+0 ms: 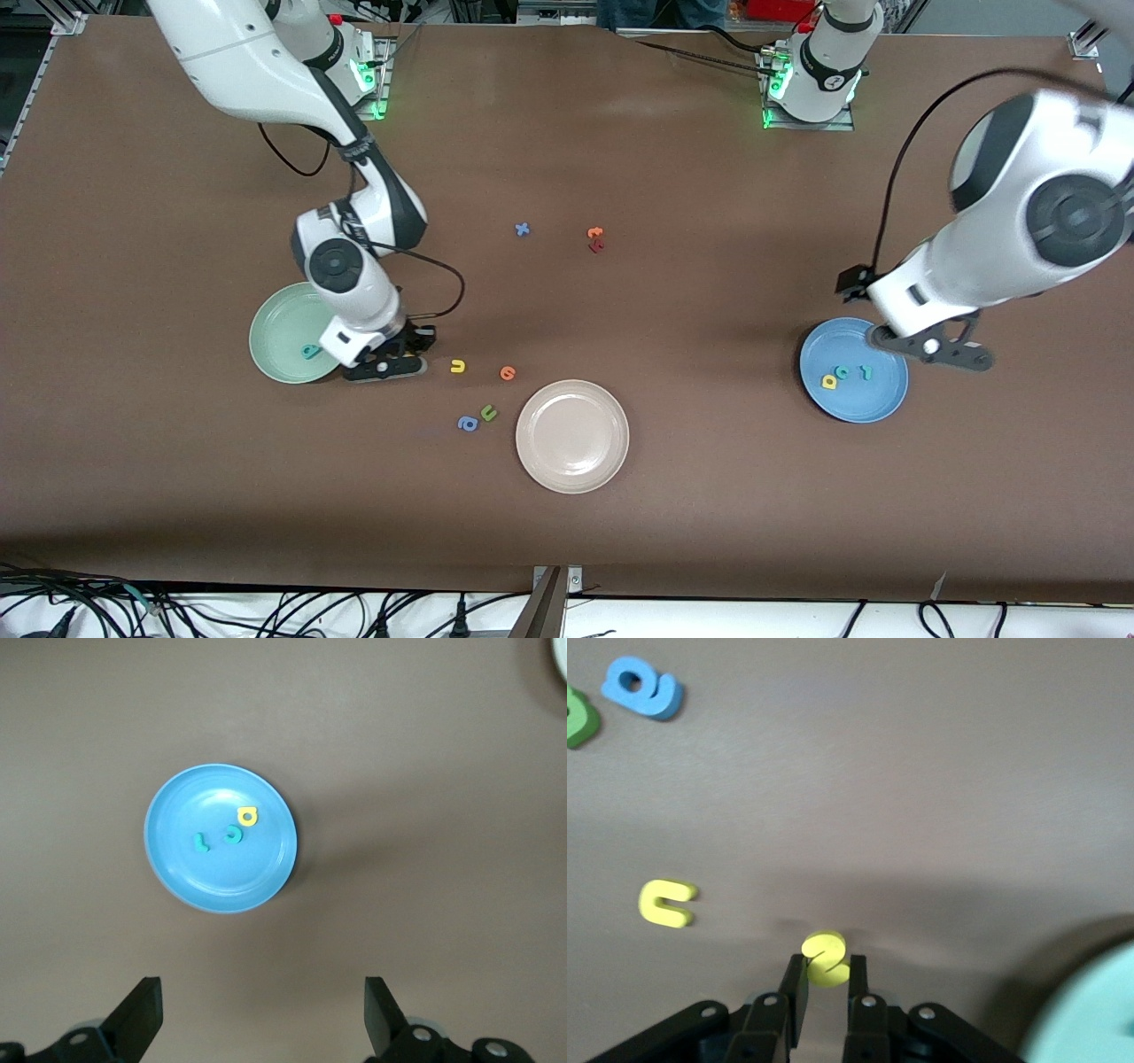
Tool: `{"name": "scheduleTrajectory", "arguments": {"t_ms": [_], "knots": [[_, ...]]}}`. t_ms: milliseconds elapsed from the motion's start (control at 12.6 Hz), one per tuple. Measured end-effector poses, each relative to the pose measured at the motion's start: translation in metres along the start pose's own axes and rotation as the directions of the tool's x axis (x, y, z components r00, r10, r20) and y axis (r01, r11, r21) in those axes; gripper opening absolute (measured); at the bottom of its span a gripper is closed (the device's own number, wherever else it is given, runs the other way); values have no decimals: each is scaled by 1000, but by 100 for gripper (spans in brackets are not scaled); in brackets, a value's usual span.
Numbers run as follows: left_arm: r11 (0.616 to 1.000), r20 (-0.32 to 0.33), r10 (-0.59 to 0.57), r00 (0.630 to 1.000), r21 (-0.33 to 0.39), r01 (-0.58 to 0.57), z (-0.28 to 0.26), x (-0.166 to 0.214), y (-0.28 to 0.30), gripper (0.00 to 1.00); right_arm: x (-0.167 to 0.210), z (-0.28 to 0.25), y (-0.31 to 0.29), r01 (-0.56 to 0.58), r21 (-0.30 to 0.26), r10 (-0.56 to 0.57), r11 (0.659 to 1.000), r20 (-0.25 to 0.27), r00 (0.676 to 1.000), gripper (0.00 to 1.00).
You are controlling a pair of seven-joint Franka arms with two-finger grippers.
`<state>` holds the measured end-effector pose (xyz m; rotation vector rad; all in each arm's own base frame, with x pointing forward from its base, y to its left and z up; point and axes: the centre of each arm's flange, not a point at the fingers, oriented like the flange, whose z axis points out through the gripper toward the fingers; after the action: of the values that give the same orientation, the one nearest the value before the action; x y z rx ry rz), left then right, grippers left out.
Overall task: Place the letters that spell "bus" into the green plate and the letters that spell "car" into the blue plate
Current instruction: 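Place the yellow 2 on the green plate while the left gripper withdraws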
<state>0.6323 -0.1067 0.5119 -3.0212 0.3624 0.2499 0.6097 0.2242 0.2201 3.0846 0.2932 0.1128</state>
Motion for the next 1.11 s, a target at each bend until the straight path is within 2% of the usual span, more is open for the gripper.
{"name": "scheduleTrajectory", "arguments": {"t_ms": [159, 238, 397, 556, 715, 874, 1112], "knots": [[999, -54, -27, 998, 28, 28, -38, -9, 2, 100, 5, -23, 42, 66, -24, -66, 997, 25, 998, 22], [998, -66, -52, 997, 19, 53, -48, -13, 3, 100, 5, -30, 64, 97, -32, -96, 995, 37, 995, 22], [991, -89, -125, 988, -59, 120, -55, -19, -9, 100, -1, -28, 110, 155, -43, -152, 987, 67, 986, 22], [982, -145, -182, 973, -81, 171, -41, -22, -31, 100, -14, -15, 149, 197, -46, -192, 979, 107, 976, 22], [976, -154, -213, 965, -79, 203, -27, -38, -44, 100, -28, -3, 167, 202, -44, -195, 978, 139, 971, 22], [975, -151, -219, 964, -74, 210, -38, -61, -42, 100, -40, 8, 168, 203, -38, -195, 978, 156, 968, 22], [977, -144, -209, 967, -68, 201, -54, -77, -33, 100, -46, 14, 167, 204, -35, -196, 978, 158, 968, 51]]}}
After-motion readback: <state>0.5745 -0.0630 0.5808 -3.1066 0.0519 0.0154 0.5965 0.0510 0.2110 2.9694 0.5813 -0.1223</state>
